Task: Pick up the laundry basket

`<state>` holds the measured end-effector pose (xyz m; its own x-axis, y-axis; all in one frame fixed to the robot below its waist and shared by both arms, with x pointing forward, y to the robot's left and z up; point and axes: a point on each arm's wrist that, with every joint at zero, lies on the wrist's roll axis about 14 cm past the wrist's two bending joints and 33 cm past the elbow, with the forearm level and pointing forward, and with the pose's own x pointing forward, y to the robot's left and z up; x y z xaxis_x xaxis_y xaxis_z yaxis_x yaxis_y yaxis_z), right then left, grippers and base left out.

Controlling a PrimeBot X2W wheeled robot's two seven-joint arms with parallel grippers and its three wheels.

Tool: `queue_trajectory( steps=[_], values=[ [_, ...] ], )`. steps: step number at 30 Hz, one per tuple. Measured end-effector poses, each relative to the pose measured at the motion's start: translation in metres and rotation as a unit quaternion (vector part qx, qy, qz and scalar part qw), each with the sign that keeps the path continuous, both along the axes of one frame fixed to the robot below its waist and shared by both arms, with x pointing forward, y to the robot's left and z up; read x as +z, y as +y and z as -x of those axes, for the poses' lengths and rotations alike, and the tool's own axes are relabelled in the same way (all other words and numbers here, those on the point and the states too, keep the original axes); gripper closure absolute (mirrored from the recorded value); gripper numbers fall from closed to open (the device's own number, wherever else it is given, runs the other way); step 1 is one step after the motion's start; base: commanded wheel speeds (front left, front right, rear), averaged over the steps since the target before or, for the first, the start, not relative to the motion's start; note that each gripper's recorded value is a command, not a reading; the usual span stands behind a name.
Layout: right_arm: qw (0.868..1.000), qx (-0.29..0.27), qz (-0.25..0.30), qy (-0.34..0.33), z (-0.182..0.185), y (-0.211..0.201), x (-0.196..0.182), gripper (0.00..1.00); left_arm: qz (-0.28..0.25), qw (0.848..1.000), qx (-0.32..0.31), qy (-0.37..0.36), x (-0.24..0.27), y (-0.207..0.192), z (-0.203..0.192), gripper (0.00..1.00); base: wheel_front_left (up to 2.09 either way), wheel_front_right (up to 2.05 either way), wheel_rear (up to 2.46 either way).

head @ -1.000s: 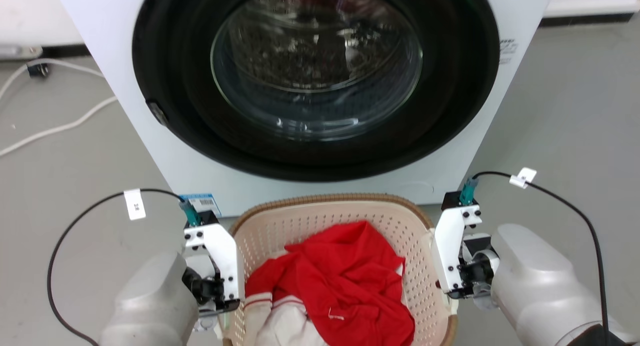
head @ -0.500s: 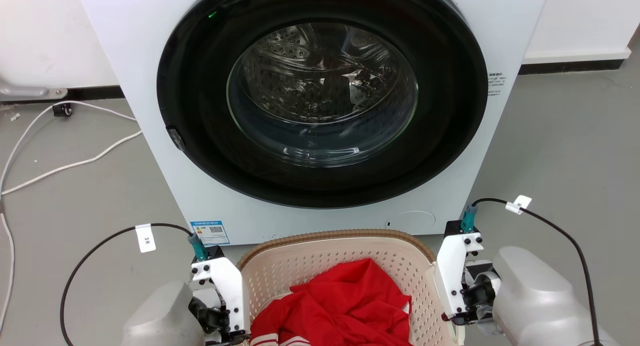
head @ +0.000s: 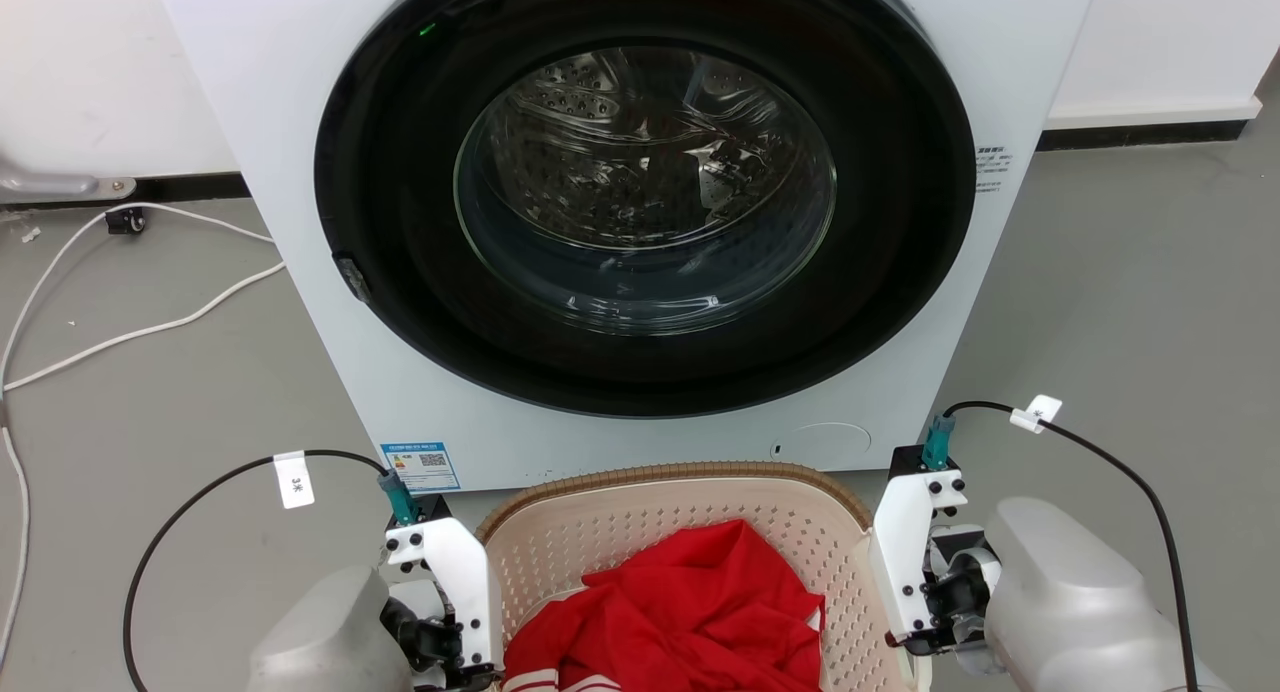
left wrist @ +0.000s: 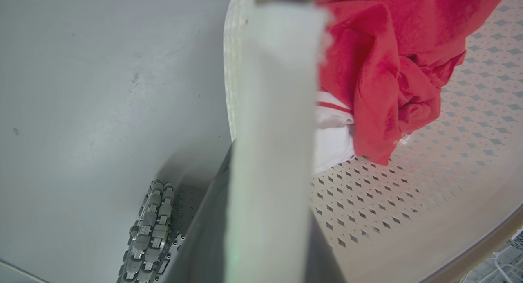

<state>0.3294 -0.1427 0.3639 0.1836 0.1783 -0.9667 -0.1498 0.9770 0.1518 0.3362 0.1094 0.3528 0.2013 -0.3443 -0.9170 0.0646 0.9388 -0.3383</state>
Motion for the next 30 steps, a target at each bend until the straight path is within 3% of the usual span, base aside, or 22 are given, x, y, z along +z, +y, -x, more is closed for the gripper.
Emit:
queue_trajectory(
  steps=[30],
  values=[
    [1.000,-0.003,0.002,0.004,-0.0025,-0.0006,-0.0039,1.00,-0.002,1.000,0.009,-0.008,-0.0040,0.0039,-0.0061,1.00,0.00,0.00,0.00]
  ],
)
